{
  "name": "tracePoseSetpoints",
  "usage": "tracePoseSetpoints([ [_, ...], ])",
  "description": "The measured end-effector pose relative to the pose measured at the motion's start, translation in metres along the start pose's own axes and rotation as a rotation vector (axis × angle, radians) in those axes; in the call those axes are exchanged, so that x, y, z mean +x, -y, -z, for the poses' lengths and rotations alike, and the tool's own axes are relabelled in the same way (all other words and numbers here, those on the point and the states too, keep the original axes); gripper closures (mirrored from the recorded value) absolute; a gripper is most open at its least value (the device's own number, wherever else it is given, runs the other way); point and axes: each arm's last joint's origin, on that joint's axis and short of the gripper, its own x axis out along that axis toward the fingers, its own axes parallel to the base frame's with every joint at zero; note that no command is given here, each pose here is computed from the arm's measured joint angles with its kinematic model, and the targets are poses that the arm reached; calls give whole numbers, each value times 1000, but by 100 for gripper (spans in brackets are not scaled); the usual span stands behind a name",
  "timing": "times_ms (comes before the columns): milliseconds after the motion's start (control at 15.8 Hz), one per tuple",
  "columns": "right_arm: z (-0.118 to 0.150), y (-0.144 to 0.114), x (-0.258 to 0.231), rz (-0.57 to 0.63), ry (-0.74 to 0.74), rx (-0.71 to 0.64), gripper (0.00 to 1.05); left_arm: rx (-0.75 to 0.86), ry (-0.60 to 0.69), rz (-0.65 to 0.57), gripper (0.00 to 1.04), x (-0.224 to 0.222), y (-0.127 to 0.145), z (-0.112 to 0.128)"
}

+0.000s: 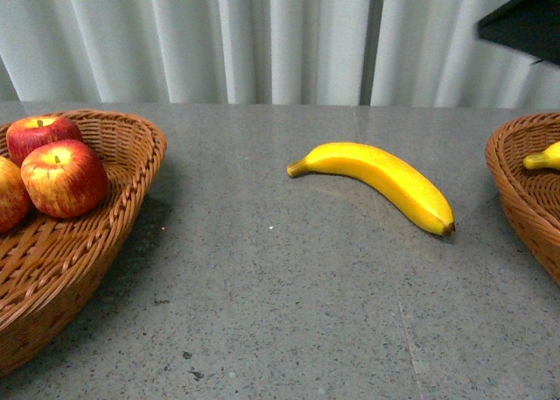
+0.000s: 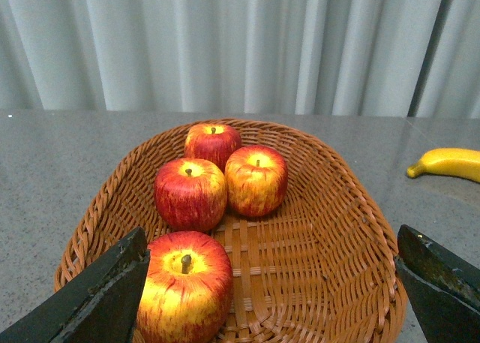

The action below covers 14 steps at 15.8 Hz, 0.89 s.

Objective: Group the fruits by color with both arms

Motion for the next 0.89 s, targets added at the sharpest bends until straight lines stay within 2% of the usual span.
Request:
tracePoseSetpoints([
  [190, -2, -54, 70, -119, -54, 6, 6, 0, 0, -1, 7, 0, 0, 0],
  [317, -8, -64, 103, -123, -89, 1, 6, 0, 0, 0, 7, 0, 0, 0],
  [571, 11, -45, 143, -58, -221, 4, 6, 0, 0, 0, 7, 0, 0, 0],
  [698, 11, -30, 149, -25, -264, -14, 6, 0, 0, 0, 7, 0, 0, 0],
  [888, 10, -14, 145, -47, -344, -58, 6, 0, 0, 0, 7, 0, 0, 0],
])
